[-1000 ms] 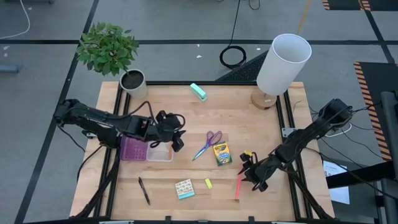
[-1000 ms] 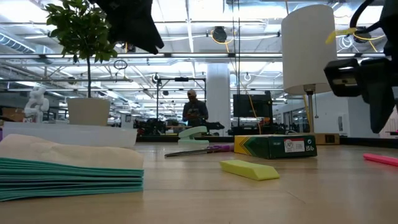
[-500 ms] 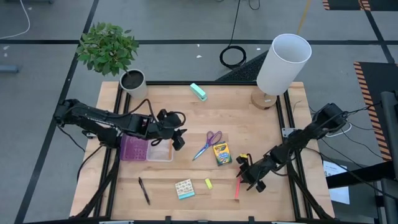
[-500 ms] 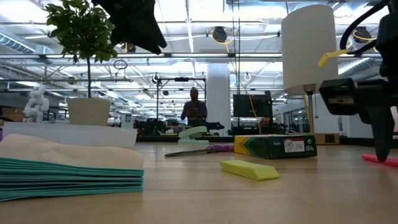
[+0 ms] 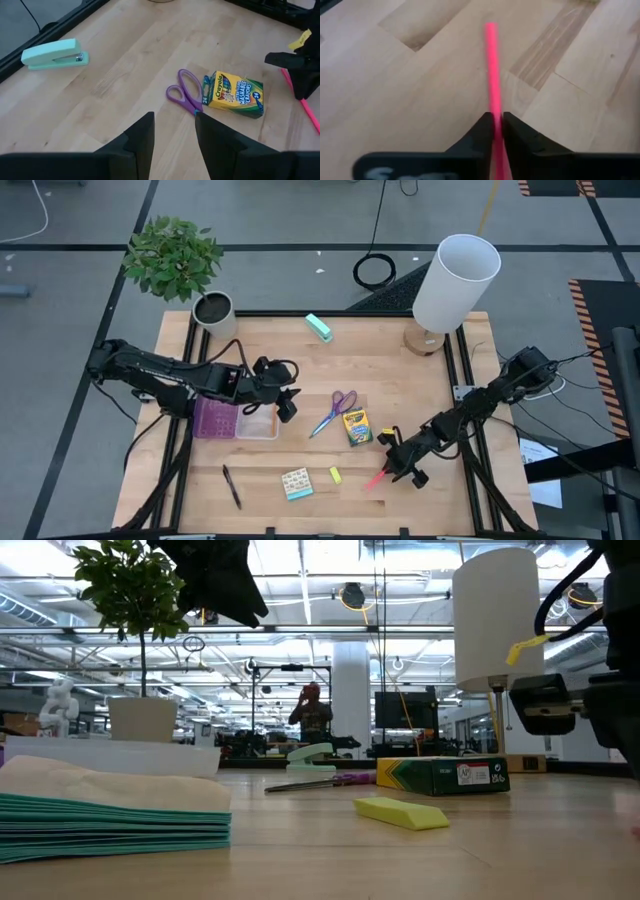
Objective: Pack school essentials
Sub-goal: Put the pink pencil into the purple supply box
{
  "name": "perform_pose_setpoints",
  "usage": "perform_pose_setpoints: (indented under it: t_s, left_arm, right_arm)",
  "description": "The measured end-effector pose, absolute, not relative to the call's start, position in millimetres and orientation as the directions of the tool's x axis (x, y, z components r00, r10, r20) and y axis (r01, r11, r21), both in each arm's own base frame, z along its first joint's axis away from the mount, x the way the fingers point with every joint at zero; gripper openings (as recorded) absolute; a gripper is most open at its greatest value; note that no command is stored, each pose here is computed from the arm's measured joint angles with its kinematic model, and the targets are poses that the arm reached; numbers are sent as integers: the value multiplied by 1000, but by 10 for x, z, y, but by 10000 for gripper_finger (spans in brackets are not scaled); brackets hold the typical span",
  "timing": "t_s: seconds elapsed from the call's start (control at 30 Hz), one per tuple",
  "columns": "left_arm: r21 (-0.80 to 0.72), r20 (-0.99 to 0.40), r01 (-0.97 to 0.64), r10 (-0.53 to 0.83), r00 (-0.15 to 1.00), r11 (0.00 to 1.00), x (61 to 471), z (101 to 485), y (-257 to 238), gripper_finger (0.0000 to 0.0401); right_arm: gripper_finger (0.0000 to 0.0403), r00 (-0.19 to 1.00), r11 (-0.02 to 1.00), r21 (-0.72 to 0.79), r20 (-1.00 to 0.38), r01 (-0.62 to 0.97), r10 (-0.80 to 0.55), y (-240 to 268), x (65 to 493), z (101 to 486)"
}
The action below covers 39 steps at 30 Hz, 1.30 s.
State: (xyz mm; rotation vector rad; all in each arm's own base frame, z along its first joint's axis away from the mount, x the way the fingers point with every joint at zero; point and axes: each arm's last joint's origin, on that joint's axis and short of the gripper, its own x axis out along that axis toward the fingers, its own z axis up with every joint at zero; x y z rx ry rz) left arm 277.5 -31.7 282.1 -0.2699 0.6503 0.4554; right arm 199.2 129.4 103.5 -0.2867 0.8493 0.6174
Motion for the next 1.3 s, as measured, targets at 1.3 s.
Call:
perform_pose_setpoints:
  t_s: [1.3]
  left_arm:
    - [-21,-522,-264,215,825,964,2812,2937,-664,223]
  right_arm:
    - [13,707,862,-36,-589,-506,390,1259,1999,1494]
